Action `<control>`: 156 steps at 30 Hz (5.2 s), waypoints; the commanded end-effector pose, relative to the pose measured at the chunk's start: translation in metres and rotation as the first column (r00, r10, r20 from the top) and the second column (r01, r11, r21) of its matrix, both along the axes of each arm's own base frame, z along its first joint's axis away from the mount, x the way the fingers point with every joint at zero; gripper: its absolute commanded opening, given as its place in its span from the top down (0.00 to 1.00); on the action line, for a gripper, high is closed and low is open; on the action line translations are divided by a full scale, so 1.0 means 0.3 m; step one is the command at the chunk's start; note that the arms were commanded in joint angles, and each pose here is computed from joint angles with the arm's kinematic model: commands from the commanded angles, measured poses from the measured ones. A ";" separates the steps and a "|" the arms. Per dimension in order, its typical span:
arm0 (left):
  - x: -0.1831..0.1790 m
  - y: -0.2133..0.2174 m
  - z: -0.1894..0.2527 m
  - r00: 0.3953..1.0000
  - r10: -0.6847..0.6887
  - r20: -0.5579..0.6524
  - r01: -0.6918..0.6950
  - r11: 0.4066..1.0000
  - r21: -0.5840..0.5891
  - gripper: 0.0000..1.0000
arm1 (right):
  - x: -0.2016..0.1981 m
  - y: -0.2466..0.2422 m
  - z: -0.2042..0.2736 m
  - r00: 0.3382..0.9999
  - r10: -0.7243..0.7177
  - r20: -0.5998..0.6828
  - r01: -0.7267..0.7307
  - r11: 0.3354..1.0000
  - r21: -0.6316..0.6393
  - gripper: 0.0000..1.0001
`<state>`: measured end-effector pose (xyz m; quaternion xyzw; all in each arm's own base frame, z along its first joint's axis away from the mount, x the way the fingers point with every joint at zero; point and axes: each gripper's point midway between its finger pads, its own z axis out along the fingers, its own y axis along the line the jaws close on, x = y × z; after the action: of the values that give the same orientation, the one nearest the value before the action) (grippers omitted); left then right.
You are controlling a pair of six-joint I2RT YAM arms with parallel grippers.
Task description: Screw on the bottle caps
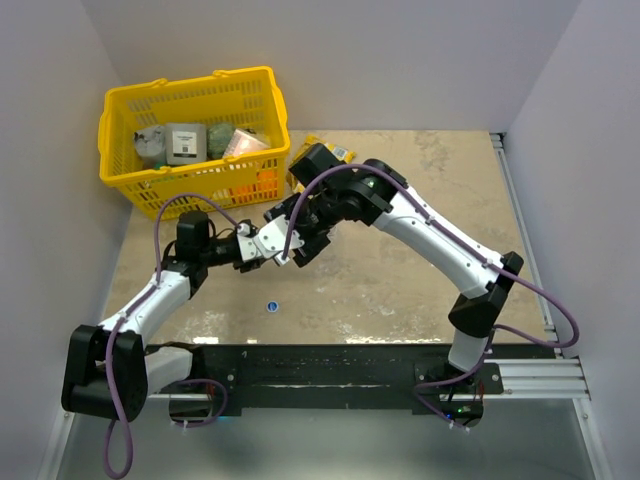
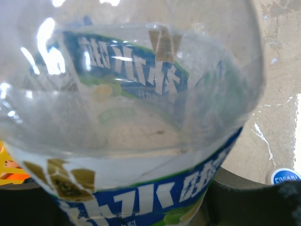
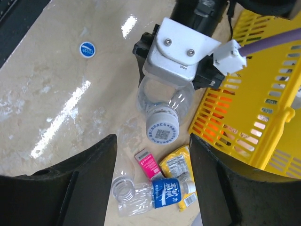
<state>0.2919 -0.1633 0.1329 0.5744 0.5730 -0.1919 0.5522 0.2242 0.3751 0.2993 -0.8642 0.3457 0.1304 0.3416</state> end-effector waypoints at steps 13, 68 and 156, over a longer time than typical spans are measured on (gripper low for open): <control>-0.018 -0.028 0.103 0.992 -0.083 0.098 0.084 0.996 -0.007 1.00 | -0.048 0.043 -0.013 0.983 0.165 0.077 -0.165 0.986 -0.010 0.48; 0.079 0.060 0.058 0.959 0.281 0.029 -0.277 0.955 -0.105 1.00 | 0.130 -0.040 0.187 0.664 -0.463 -0.588 0.614 0.786 0.075 0.36; 0.155 0.249 0.120 0.802 0.484 0.350 -0.520 0.854 0.009 1.00 | 0.206 0.035 0.074 0.636 -0.572 -0.518 0.682 0.731 0.030 0.27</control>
<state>0.3448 -0.0613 0.1687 0.4265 0.5990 0.1885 0.6510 0.2825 0.4180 0.2592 -0.5314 0.7463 0.2987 0.2673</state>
